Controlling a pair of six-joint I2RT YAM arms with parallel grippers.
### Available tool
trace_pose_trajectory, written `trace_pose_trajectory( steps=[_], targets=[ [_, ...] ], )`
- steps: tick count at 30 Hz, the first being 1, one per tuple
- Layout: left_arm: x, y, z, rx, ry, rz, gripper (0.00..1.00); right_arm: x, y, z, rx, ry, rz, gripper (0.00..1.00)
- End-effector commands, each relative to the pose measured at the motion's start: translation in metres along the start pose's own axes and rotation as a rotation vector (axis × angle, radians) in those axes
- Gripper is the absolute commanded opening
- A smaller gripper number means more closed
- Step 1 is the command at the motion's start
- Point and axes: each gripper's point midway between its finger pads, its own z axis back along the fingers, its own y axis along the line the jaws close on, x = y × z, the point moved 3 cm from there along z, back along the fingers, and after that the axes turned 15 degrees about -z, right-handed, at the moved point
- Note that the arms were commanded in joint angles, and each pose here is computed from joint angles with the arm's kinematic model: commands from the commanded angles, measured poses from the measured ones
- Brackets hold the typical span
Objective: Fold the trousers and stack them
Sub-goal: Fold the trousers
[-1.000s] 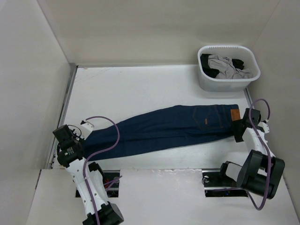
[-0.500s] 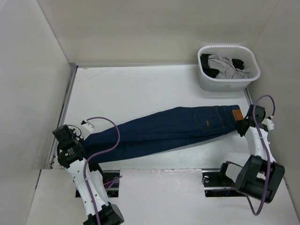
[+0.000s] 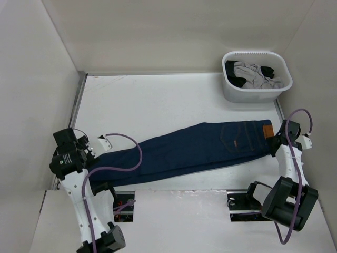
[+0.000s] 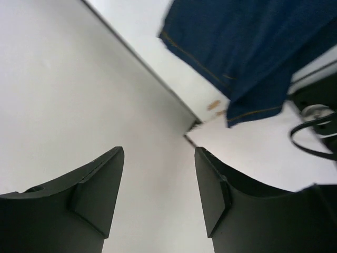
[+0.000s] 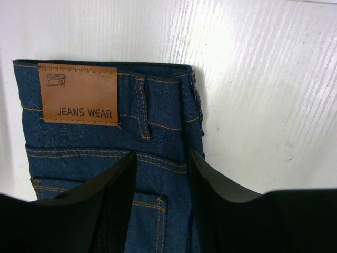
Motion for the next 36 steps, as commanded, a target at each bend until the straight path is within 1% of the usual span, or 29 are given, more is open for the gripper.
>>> trace_pose_trajectory(
  steps=[1, 3, 5, 6, 7, 8, 9, 12, 13, 14, 16, 20, 22, 25, 28, 29, 31, 32, 34, 36],
  targets=[
    [0.010, -0.068, 0.019, -0.429, -0.065, -0.039, 0.55, 0.009, 0.003, 0.001, 0.018, -0.050, 0.009, 0.49],
    [0.015, -0.047, -0.004, -0.368, -0.094, -0.031, 0.55, 0.008, 0.003, -0.001, 0.021, -0.048, 0.008, 0.49],
    [0.019, -0.013, -0.040, -0.216, -0.115, -0.028, 0.58, 0.008, 0.003, -0.002, 0.021, -0.048, 0.017, 0.51],
    [0.019, 0.003, -0.059, -0.150, -0.116, -0.041, 0.59, 0.008, 0.003, -0.003, 0.022, -0.047, 0.028, 0.53],
    [0.019, 0.017, -0.078, -0.099, -0.111, -0.057, 0.63, 0.007, 0.004, -0.004, 0.026, -0.042, 0.036, 0.56],
    [0.021, 0.026, -0.094, -0.082, -0.107, -0.083, 0.64, 0.006, 0.004, -0.005, 0.024, -0.036, 0.041, 0.58],
    [0.022, 0.031, -0.109, -0.092, -0.099, -0.117, 0.65, 0.005, 0.004, -0.006, 0.022, -0.030, 0.042, 0.62],
    [0.027, 0.026, -0.141, -0.244, -0.071, -0.198, 0.62, 0.002, 0.005, -0.007, 0.028, -0.013, 0.025, 0.70],
    [0.028, 0.024, -0.150, -0.288, -0.066, -0.220, 0.61, 0.001, 0.004, -0.008, 0.027, -0.010, 0.022, 0.71],
    [0.032, 0.030, -0.152, -0.310, -0.075, -0.242, 0.63, 0.000, 0.004, -0.009, 0.024, -0.009, 0.020, 0.72],
    [0.038, 0.034, -0.156, -0.374, -0.091, -0.297, 0.61, -0.001, 0.003, -0.011, 0.020, -0.004, 0.015, 0.72],
    [0.045, 0.027, -0.157, -0.515, -0.070, -0.480, 0.61, 0.000, 0.003, -0.012, 0.022, -0.013, -0.002, 0.73],
    [0.051, 0.027, -0.161, -0.544, -0.026, -0.581, 0.60, 0.001, 0.002, -0.013, 0.017, -0.019, -0.006, 0.73],
    [0.060, 0.022, -0.167, -0.582, 0.058, -0.706, 0.57, 0.001, -0.001, -0.014, 0.009, -0.025, -0.023, 0.74],
    [0.065, 0.019, -0.167, -0.601, 0.120, -0.760, 0.48, -0.001, -0.001, -0.013, 0.023, -0.024, -0.057, 0.74],
    [0.073, 0.025, -0.166, -0.557, 0.121, -0.753, 0.48, -0.002, 0.000, -0.013, 0.031, -0.020, -0.062, 0.74],
    [0.113, 0.056, -0.161, -0.356, 0.022, -0.675, 0.54, -0.003, 0.002, -0.010, 0.041, -0.015, -0.056, 0.79],
    [0.132, 0.073, -0.151, -0.271, -0.028, -0.655, 0.56, -0.007, 0.003, -0.007, 0.047, 0.000, -0.034, 0.98],
    [0.168, 0.098, -0.132, -0.146, -0.135, -0.627, 0.58, -0.014, 0.005, 0.008, 0.075, 0.019, 0.021, 1.00],
    [0.197, 0.111, -0.115, -0.080, -0.245, -0.577, 0.59, -0.009, 0.003, 0.026, 0.099, -0.031, 0.051, 1.00]
  ],
)
